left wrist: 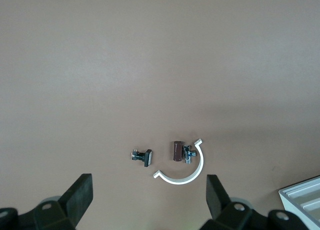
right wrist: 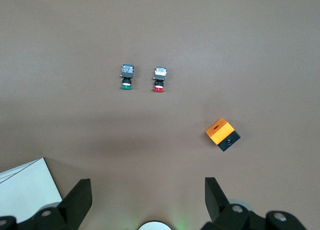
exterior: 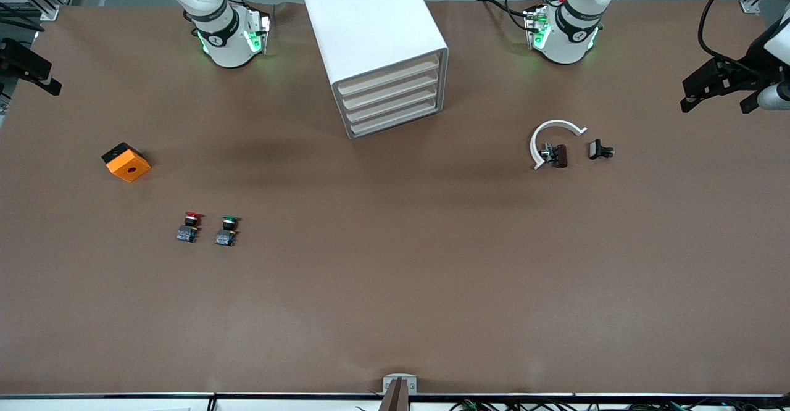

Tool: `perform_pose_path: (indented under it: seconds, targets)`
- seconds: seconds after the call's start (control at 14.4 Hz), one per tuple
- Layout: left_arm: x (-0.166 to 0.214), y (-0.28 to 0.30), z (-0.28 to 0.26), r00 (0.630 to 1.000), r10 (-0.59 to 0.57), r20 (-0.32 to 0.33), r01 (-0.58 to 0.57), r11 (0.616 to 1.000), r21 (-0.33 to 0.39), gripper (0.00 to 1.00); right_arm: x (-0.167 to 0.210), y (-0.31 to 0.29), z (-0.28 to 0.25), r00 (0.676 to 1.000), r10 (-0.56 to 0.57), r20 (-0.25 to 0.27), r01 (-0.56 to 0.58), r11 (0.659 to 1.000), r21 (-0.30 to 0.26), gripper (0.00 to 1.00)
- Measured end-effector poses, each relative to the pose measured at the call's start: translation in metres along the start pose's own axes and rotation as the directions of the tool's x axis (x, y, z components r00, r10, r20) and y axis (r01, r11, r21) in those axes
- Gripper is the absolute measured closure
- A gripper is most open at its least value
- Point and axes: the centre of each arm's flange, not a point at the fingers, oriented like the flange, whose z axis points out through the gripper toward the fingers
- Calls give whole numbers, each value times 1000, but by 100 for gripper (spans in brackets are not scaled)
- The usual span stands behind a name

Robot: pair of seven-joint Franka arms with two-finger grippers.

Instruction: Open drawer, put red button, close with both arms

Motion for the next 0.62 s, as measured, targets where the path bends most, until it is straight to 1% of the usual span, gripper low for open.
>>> perform_pose_path:
  seconds: [0.42, 0.62]
  targets:
    - [1, -2, 4, 1000, -5, 10, 5, 1000, 0, 0, 0, 0, 0, 1000, -1, -1, 1, 1000, 0, 0]
    - [15, -7, 35, 997, -13, 73, 13, 1000, -3, 0, -1, 2, -1, 1000, 1, -1, -1, 1000, -15, 0]
